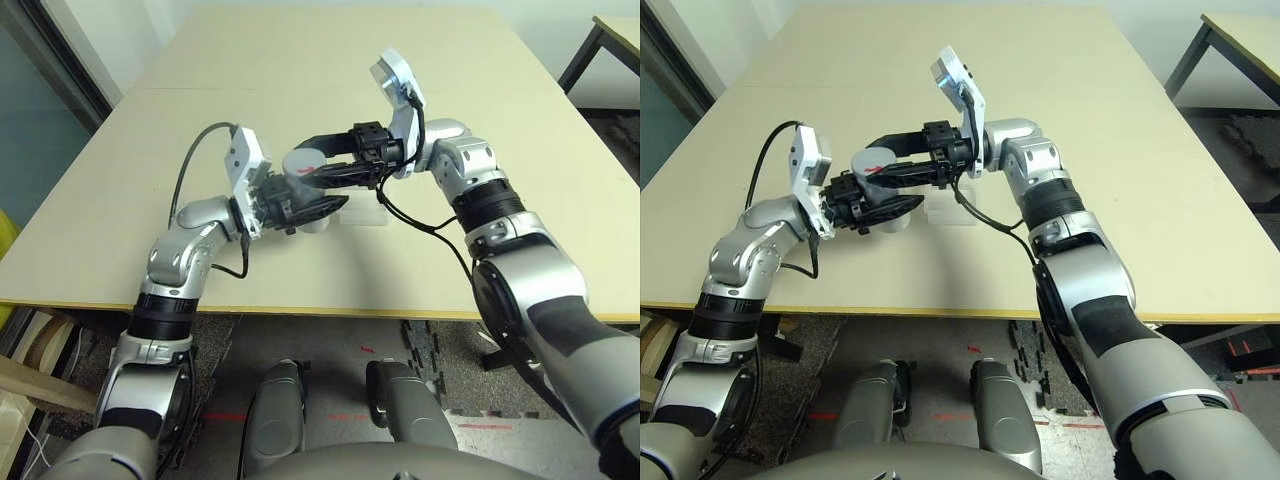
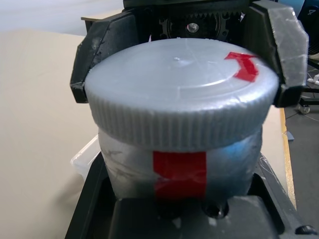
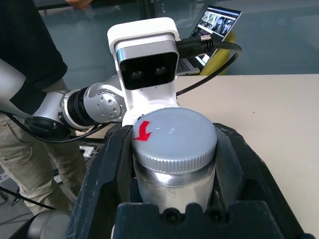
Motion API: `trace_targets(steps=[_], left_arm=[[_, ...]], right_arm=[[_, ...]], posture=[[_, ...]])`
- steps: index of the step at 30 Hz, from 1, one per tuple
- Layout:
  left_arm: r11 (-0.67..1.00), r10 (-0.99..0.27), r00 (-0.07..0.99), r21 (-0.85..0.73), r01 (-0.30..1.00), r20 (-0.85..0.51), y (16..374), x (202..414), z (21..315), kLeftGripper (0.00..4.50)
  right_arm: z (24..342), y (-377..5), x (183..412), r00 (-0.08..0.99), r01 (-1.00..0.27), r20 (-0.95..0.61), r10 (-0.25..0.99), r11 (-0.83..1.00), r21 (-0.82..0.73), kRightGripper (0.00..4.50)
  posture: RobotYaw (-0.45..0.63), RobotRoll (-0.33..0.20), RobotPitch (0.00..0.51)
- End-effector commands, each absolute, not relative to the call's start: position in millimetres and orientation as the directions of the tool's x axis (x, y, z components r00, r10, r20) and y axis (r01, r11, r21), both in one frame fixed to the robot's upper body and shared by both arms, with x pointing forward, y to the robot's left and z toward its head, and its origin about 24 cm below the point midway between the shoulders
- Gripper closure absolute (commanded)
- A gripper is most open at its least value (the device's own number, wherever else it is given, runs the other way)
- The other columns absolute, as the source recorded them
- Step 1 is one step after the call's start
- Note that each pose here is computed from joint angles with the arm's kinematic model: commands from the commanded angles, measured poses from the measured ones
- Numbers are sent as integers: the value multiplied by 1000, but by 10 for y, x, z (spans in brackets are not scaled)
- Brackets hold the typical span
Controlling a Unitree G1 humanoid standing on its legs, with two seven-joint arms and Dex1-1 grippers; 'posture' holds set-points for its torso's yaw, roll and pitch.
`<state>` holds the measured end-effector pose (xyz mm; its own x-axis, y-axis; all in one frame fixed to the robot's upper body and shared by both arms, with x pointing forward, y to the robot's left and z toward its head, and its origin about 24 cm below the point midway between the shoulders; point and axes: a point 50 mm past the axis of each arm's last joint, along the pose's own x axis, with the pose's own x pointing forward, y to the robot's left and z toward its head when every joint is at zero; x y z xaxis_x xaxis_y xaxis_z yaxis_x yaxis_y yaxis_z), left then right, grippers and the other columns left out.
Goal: Pour the medicine from the bottle into the box.
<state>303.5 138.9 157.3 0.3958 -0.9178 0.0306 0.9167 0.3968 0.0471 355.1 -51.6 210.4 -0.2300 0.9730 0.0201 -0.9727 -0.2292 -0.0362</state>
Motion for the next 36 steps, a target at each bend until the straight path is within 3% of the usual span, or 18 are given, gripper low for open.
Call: trace_targets(steps=[1,3,4,36], left_arm=[[437,-899,438,12,899,-7,1413,3069,1494,1901],[437,-900,437,12,900,-6,1410,3070,1495,1901],[436,-900,436,11,900,-7,1409,3069,1494,1901],[429,-903,429,23,903,-1,1362,3069,1509,1901]], right_arm=[[2205,-414,3501,-307,-949,24,951,-304,-90,705],[2201,-423,3508,-300,-951,24,954,-297,-89,22],[2197,-432,3515,-293,-953,25,956,-290,-87,0],[2103,-335,3637,-96,-988,-10,995,-97,-117,0]], posture=[[-42,0,113],[-42,0,113],[-43,0,115],[-41,0,117]])
